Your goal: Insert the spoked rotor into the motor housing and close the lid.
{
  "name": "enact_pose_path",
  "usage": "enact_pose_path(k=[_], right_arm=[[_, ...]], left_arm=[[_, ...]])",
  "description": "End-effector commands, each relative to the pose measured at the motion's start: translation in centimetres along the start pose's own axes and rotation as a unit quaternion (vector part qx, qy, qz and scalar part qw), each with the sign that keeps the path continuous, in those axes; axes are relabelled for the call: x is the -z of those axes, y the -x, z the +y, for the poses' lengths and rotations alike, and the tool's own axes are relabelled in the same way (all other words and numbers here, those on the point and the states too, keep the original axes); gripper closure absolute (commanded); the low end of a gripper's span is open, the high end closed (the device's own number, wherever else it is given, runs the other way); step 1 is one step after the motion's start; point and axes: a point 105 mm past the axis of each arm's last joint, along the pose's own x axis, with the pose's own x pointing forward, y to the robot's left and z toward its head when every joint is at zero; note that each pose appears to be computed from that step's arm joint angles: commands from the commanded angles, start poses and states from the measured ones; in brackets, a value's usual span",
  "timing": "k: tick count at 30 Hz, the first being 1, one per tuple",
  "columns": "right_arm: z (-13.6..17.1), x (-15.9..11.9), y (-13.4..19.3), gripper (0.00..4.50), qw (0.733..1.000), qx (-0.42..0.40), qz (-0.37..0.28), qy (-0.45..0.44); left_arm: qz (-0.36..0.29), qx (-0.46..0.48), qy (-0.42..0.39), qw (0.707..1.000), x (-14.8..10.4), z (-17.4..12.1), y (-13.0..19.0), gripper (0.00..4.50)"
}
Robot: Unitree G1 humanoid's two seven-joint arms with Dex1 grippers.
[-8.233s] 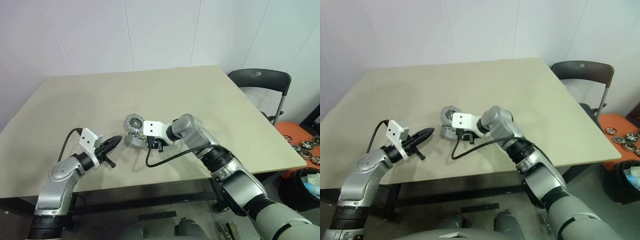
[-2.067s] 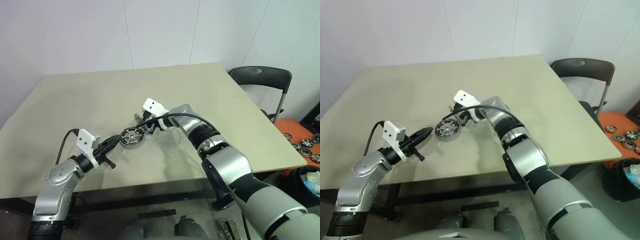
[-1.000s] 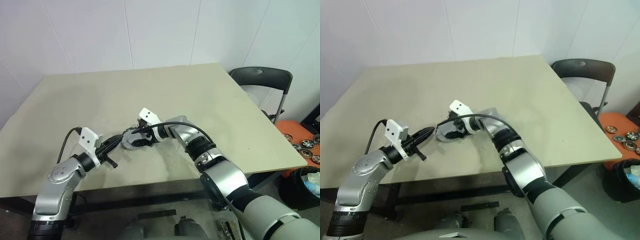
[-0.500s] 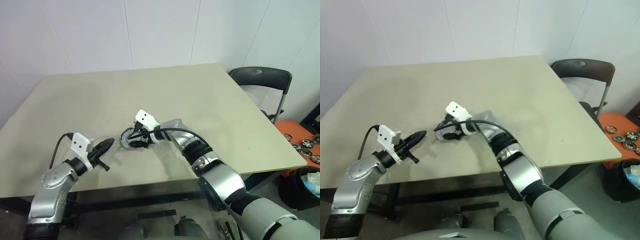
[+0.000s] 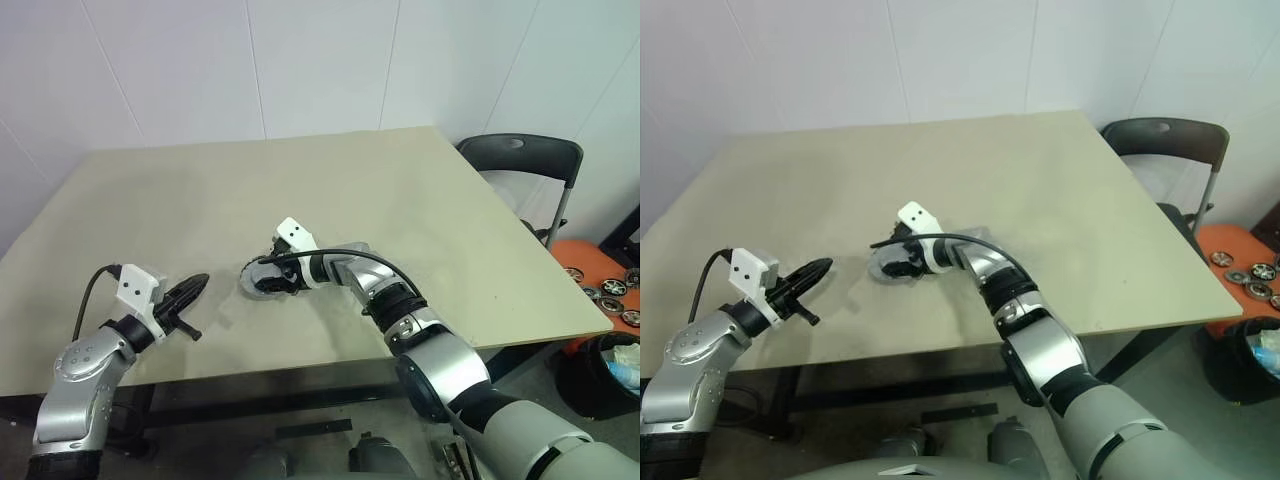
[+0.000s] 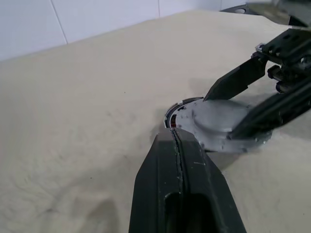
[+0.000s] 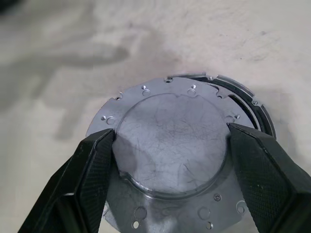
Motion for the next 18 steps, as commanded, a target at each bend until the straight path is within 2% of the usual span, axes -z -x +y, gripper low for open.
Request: enact_pose_path(k=[1,5,10,18], right_arm=[[1.0,-2.9,-0.2,1.23,0.999,-0.013,-0.035,0.02],[0.9,-2.9,-0.4,1.23,0.999,-0.003,-0.04,0.016],[2.7,-4.3,-0.2,1.23,0.995,-0.055,-0.086,-0.009],[2.7,-4.1,-0.5,1.23,0.995,-0.022,-0.088,0.037]], left_arm=[[-0.018,0.003,-0.013,1.0,-0.8,0.0,-0.2,4.5],[-0.015,0.003,-0.01,1.0,-0.4,0.1,-0.1,4.5],[-0.011,0.006,-0.007,1.0,0.3,-0.1,-0.1,4.5],[-0.012,0.011,-0.006,1.0,0.4,-0.3,-0.4,4.5]])
